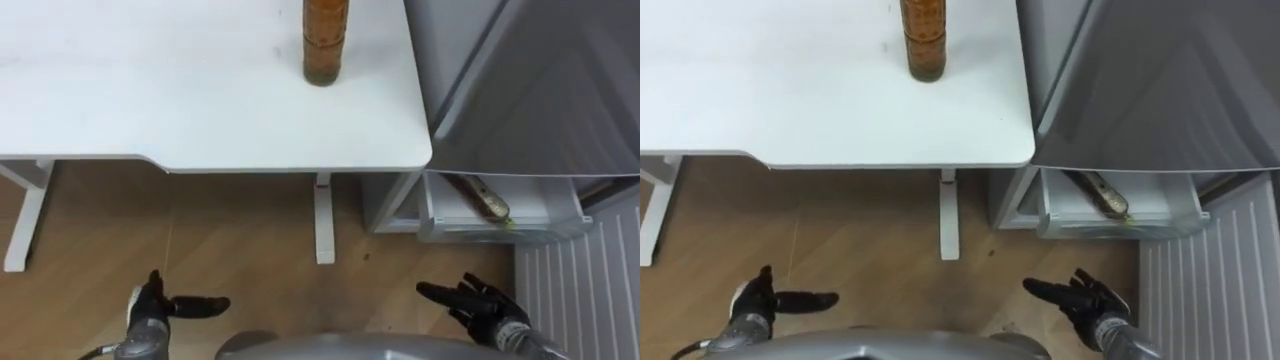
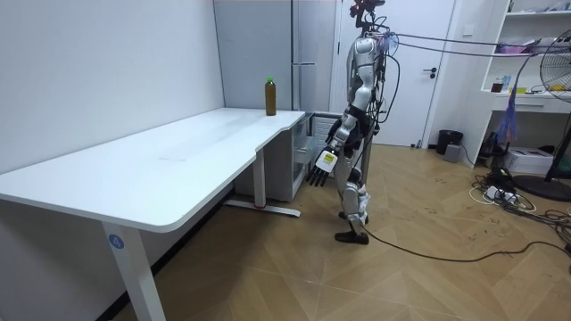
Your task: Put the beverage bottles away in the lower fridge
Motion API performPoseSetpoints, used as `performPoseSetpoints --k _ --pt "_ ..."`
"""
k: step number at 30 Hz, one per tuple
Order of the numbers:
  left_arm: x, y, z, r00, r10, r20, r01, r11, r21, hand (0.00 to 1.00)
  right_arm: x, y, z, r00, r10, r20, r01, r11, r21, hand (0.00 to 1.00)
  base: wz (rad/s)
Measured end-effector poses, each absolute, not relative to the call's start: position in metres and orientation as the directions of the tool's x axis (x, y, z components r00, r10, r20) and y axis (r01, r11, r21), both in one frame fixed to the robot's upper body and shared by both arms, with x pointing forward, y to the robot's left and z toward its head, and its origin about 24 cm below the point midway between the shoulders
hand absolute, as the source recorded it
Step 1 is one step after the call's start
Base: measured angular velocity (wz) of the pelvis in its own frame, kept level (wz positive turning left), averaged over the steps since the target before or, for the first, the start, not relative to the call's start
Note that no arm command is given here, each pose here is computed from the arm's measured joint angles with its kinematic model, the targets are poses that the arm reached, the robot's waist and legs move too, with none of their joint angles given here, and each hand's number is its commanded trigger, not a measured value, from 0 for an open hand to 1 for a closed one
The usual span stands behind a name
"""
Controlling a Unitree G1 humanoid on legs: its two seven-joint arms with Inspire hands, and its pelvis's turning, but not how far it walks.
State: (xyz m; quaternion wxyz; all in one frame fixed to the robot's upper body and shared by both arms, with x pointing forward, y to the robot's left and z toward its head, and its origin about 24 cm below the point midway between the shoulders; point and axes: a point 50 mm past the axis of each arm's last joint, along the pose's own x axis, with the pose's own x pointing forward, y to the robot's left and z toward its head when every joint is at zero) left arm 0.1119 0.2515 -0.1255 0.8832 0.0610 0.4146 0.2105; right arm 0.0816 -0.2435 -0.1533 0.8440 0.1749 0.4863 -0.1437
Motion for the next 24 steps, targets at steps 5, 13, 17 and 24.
performPoseSetpoints --k 5,13,17,24 --pt "0.135 0.257 -0.095 0.656 0.556 -0.511 -0.497 0.827 0.261 0.00 0.077 -0.249 -0.153 0.487 -0.136 -0.863 0.475 0.871 0.130 0.00 -0.08" --pt "0.147 0.284 -0.038 0.553 0.814 -0.179 -0.788 0.580 0.204 0.00 0.063 -0.253 -0.155 0.445 -0.221 -0.868 0.580 0.810 0.090 0.00 -0.07" --pt "0.149 0.290 -0.016 0.486 0.871 -0.077 -0.857 0.492 0.154 0.00 0.051 -0.255 -0.155 0.417 -0.240 -0.876 0.588 0.806 0.060 0.00 0.01" --pt "0.159 0.291 0.024 0.449 0.886 0.118 -0.894 0.442 0.079 0.00 0.042 -0.255 -0.158 0.373 -0.258 -0.891 0.561 0.828 -0.004 0.00 -0.04"
